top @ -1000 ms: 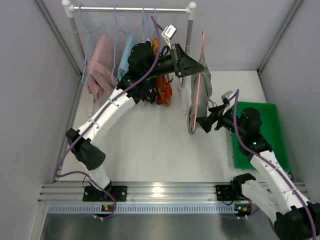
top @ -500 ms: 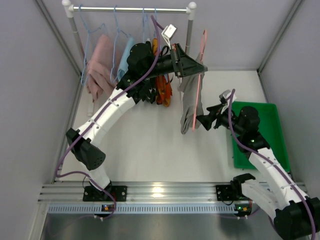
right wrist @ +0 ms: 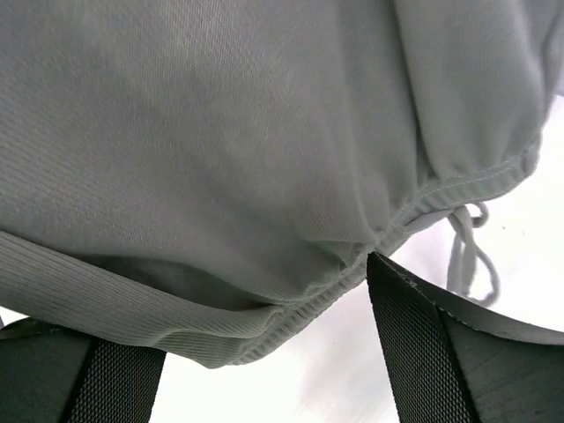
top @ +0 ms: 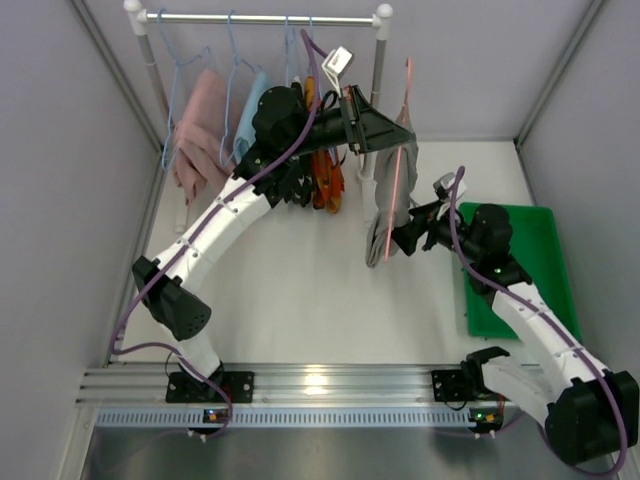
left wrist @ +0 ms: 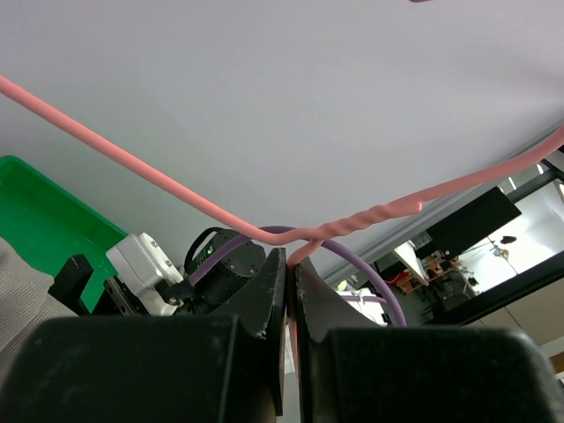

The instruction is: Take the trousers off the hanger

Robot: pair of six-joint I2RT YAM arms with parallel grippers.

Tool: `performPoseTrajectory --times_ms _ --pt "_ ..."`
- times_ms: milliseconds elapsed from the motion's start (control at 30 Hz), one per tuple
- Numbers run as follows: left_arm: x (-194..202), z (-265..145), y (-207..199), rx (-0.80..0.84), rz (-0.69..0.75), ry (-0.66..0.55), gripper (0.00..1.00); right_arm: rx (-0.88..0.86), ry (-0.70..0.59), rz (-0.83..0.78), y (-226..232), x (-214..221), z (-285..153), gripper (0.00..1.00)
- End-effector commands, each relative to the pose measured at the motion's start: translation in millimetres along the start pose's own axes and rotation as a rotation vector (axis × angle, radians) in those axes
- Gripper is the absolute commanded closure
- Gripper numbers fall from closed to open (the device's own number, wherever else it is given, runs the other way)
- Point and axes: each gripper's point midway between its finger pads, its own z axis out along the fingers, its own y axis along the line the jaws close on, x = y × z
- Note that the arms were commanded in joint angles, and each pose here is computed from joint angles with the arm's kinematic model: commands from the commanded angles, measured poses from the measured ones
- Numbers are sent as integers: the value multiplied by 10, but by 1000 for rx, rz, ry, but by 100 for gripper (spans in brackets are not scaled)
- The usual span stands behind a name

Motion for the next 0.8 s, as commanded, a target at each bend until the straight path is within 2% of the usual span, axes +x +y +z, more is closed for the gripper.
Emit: performPoseTrajectory --times_ms 0,67,133,167,300,367,767 --pt "-138 13 -394 121 112 -49 100 -49 -157 -72 120 -589 51 18" --pt "-118 21 -380 120 107 -46 100 -34 -175 -62 88 -650 78 31" --pt "-84 33 -374 121 99 -39 100 -23 -180 -48 58 -704 111 52" --pt "-57 37 -336 115 90 -35 100 -23 -180 -28 54 -722 122 72" --pt "33 24 -242 97 77 -17 100 -44 -186 32 109 -864 126 95" --pt "64 6 -199 85 86 -9 100 -60 -206 49 175 -1012 78 100" --pt "265 -137 285 -82 191 28 100 -48 -369 182 235 -1918 -576 100"
